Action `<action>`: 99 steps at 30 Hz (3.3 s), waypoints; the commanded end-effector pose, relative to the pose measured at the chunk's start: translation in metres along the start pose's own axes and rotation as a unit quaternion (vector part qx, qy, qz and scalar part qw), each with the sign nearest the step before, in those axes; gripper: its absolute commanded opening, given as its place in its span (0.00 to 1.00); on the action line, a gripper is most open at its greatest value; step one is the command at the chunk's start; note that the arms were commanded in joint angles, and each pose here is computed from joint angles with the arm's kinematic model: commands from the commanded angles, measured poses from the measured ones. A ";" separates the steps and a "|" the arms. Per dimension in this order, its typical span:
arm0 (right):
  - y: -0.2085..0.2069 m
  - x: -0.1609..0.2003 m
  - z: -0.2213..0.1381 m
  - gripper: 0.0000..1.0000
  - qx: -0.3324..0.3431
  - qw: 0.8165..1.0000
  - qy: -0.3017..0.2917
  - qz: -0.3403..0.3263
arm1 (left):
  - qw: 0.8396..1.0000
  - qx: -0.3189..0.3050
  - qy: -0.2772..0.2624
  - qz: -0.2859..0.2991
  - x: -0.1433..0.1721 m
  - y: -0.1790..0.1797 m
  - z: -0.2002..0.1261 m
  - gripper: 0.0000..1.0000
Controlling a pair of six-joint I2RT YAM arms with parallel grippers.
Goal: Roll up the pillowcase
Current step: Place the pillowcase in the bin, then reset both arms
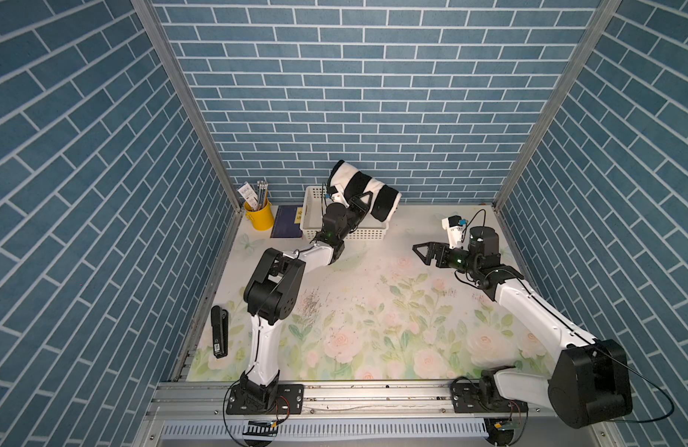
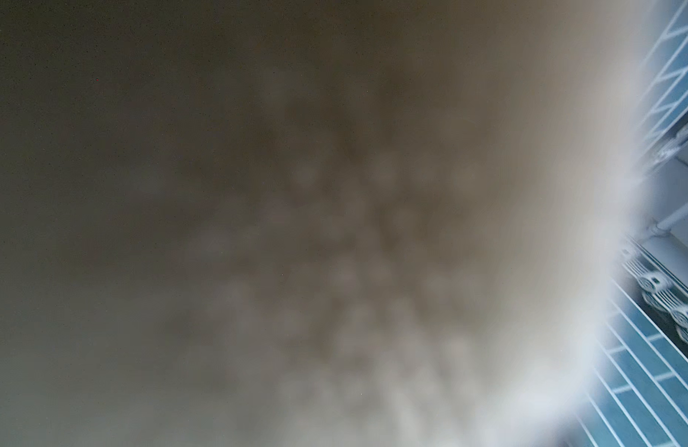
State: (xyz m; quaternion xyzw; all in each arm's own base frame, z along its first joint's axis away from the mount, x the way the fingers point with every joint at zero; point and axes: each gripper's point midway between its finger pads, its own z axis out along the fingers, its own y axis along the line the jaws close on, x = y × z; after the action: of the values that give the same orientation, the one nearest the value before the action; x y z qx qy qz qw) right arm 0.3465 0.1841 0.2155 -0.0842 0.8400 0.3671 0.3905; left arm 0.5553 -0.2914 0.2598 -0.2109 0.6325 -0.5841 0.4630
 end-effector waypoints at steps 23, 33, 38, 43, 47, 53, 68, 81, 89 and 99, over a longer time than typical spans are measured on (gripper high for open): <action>-0.009 0.007 0.003 1.00 0.017 1.000 -0.004 0.014 | 0.975 0.023 -0.196 -0.099 -0.075 0.133 0.069 0.25; -0.013 0.005 0.009 1.00 0.019 1.000 -0.002 0.022 | 0.967 -0.080 -0.207 -0.126 -0.071 0.184 0.064 0.32; -0.013 0.002 0.011 1.00 0.018 1.000 -0.003 0.021 | 0.964 -0.100 -0.208 -0.130 -0.069 0.191 0.059 0.63; -0.014 0.003 0.012 1.00 0.019 1.000 -0.002 0.021 | 0.965 -0.082 -0.205 -0.139 -0.069 0.185 0.057 0.93; -0.014 0.003 0.012 1.00 0.019 1.000 -0.002 0.020 | 0.966 -0.081 -0.205 -0.135 -0.070 0.172 0.054 1.00; -0.014 0.001 0.011 1.00 0.021 1.000 -0.006 0.013 | 0.966 -0.082 -0.207 -0.129 -0.071 0.139 0.040 1.00; -0.061 -0.039 -0.028 1.00 0.197 0.968 -0.139 -0.076 | 0.984 -0.119 -0.120 0.053 -0.056 0.014 -0.049 1.00; -0.143 -0.013 -0.076 1.00 0.413 0.865 -0.240 -0.153 | 0.842 -0.411 -0.051 0.347 -0.071 0.051 -0.222 1.00; -0.167 -0.006 -0.063 1.00 0.452 0.835 -0.216 -0.228 | 0.698 -0.550 -0.109 0.446 -0.129 0.097 -0.321 1.00; -0.176 0.016 -0.072 1.00 0.389 0.853 -0.259 -0.232 | 0.679 -0.535 -0.173 0.472 -0.161 0.141 -0.345 1.00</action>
State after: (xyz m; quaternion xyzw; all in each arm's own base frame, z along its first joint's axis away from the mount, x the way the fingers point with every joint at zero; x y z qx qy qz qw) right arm 0.3690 0.0080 0.1125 -0.0161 0.7785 -0.1130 0.6172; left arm 0.3741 0.0574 0.1274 -0.2073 0.7953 0.1983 0.5340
